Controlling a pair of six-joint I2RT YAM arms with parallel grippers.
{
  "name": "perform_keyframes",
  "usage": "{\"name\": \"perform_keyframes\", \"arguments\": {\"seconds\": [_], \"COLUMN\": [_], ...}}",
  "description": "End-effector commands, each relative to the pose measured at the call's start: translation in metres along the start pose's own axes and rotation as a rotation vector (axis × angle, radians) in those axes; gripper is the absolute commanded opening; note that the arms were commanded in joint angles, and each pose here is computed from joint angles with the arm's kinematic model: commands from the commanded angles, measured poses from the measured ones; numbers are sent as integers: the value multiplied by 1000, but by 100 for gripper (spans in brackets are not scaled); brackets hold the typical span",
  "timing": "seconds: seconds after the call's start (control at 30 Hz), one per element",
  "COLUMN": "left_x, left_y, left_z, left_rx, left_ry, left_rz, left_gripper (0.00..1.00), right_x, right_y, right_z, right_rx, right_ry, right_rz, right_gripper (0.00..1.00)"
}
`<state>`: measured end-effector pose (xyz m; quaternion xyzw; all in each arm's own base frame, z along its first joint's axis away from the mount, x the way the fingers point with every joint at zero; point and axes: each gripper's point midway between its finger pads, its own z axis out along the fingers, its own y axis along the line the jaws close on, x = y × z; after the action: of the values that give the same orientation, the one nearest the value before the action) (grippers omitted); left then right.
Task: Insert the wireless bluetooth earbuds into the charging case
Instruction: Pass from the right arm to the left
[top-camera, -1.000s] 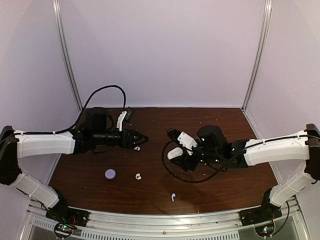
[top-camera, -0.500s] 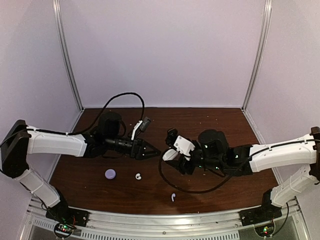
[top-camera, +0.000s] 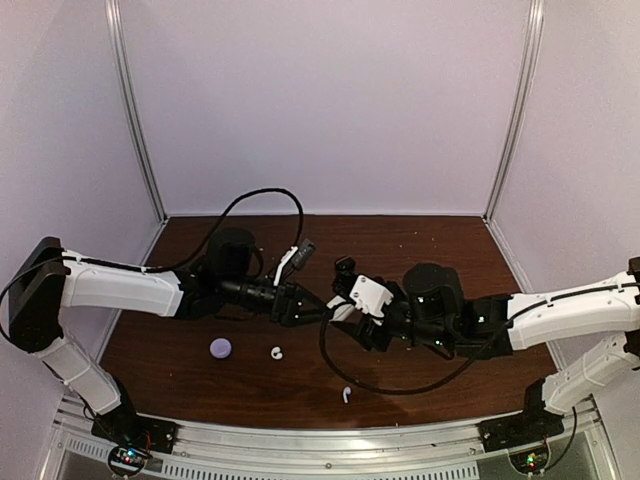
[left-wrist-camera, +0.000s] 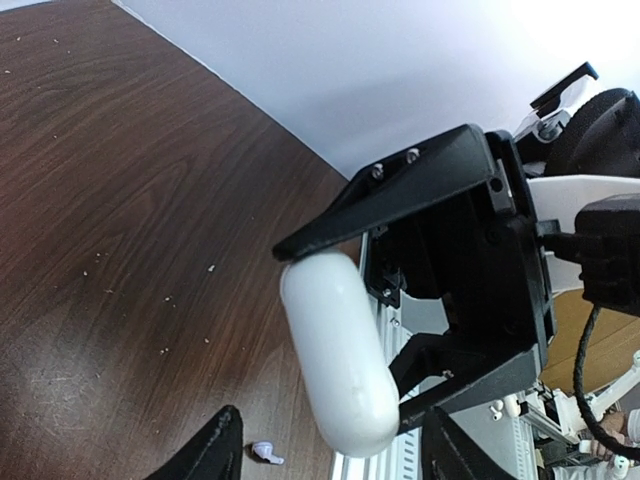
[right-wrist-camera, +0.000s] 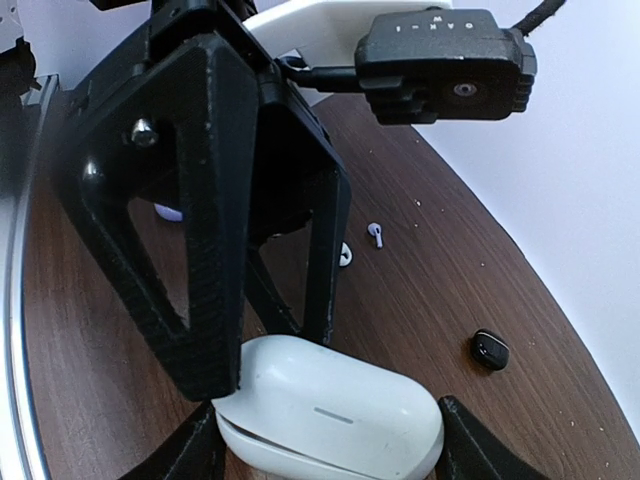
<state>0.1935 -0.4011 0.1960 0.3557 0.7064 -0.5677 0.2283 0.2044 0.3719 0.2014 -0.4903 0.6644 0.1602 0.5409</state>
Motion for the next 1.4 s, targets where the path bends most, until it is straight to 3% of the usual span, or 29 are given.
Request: {"name": "perform_keyframes", "arguments": {"seconds": [0.0, 0.73, 0.87, 1.03, 1.37], "left_x": [-21, -24, -23, -24, -26], "left_y": [-10, -22, -20, -14, -9], "left_z": [1, 9, 10, 13, 19], "left_rx": [19, 48, 40, 0, -33], "left_ry": [-54, -38, -33, -14, 38], "left_rz": [57, 97, 98, 111, 131], "left_gripper": [60, 37, 37, 45, 43], "right_x": [-13, -16, -17, -15, -9], "right_y": [-3, -1, -1, 3, 15], "right_z": [-12, -15, -15, -14, -10], "right_rx": [31, 79, 79, 59, 15], "right_ry": [-59, -57, -56, -44, 10], "right_rz": [-16, -70, -75, -98, -165], "right_gripper": [63, 62, 62, 62, 62]}}
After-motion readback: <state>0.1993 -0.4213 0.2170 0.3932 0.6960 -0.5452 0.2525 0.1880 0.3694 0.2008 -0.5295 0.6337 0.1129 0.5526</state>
